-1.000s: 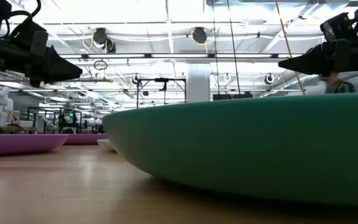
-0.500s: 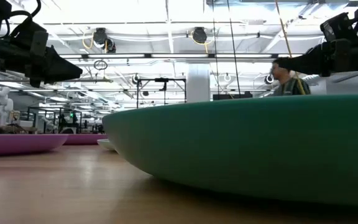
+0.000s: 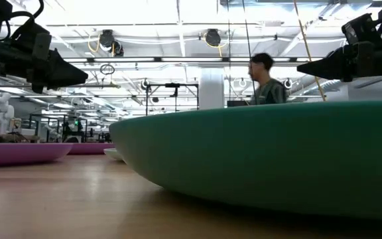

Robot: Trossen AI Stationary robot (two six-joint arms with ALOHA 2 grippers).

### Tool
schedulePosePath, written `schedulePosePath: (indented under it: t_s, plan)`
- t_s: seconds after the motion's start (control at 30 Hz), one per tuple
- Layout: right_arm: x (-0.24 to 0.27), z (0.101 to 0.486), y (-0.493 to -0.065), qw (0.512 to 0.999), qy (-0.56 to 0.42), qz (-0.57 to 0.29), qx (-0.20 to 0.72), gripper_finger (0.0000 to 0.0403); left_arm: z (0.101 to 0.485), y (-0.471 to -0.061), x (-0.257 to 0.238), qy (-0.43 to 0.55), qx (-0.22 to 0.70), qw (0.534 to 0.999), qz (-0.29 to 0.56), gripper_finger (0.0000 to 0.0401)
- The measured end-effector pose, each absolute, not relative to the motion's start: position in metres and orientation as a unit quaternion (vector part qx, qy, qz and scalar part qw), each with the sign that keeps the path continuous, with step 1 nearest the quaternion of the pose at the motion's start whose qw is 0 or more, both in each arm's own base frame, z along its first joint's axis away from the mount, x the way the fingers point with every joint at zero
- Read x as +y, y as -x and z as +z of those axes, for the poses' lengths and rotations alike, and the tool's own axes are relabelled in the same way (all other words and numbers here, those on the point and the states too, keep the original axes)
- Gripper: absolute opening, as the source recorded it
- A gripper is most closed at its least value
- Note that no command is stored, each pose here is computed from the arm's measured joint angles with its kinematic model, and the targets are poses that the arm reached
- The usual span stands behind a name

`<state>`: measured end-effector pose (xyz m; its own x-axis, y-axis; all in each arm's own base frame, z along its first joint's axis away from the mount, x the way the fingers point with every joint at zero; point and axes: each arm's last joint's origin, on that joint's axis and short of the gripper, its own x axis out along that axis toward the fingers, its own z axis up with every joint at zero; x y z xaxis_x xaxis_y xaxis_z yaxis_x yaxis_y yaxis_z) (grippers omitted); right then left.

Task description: Stack plastic plates

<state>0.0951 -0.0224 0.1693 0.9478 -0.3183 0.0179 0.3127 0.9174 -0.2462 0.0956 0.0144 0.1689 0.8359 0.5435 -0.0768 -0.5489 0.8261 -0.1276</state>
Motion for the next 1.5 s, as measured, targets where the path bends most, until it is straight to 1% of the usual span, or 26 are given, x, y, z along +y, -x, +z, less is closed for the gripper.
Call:
schedulePosePath:
  t_s: [0.13,0.23,0.33,0.47,0.63,0.7,0.8,0.93,1.17,1.3,1.37,1.5]
  plan:
    - [-0.023,0.172,-0.095,0.978,0.112,-0.177,-0.006,0.0052,0.169,-0.096,0.014,0.071,0.018,0.955,0.286,0.0138]
    - [-0.021,0.172,-0.095,0.989,0.017,-0.144,-0.022,0.0052,0.172,-0.096,0.014,0.064,0.003,0.956,0.285,0.0138]
    - [-0.022,0.178,-0.095,0.986,-0.042,-0.149,-0.058,0.0051,0.179,-0.096,0.014,0.086,-0.032,0.955,0.283,0.0138]
    - [-0.023,0.181,-0.097,0.985,-0.056,-0.149,-0.067,0.0041,0.188,-0.095,0.015,0.123,-0.085,0.949,0.278,0.0138]
    - [-0.024,0.195,-0.102,0.982,-0.079,-0.145,-0.095,0.0019,0.200,-0.093,0.016,0.099,-0.137,0.944,0.284,0.0138]
    - [-0.025,0.199,-0.106,0.982,-0.087,-0.144,-0.092,0.0010,0.203,-0.092,0.016,0.097,-0.153,0.942,0.283,0.0138]
    - [-0.026,0.208,-0.113,0.982,-0.096,-0.144,-0.079,0.0002,0.208,-0.090,0.016,0.100,-0.177,0.938,0.281,0.0138]
    - [-0.028,0.222,-0.125,0.982,-0.116,-0.139,-0.060,0.0006,0.213,-0.089,0.016,0.105,-0.202,0.933,0.280,0.0138]
    - [-0.026,0.247,-0.153,0.990,-0.123,-0.071,-0.014,0.0002,0.213,-0.088,0.016,0.152,-0.217,0.925,0.272,0.0138]
    - [-0.022,0.257,-0.172,0.989,-0.128,-0.057,0.040,0.0002,0.214,-0.088,0.016,0.166,-0.227,0.921,0.268,0.0138]
    - [-0.020,0.259,-0.180,0.987,-0.130,-0.052,0.073,0.0001,0.214,-0.088,0.016,0.157,-0.225,0.923,0.270,0.0138]
    - [-0.017,0.263,-0.196,0.978,-0.149,-0.050,0.134,0.0001,0.213,-0.088,0.016,0.100,-0.203,0.932,0.284,0.0138]
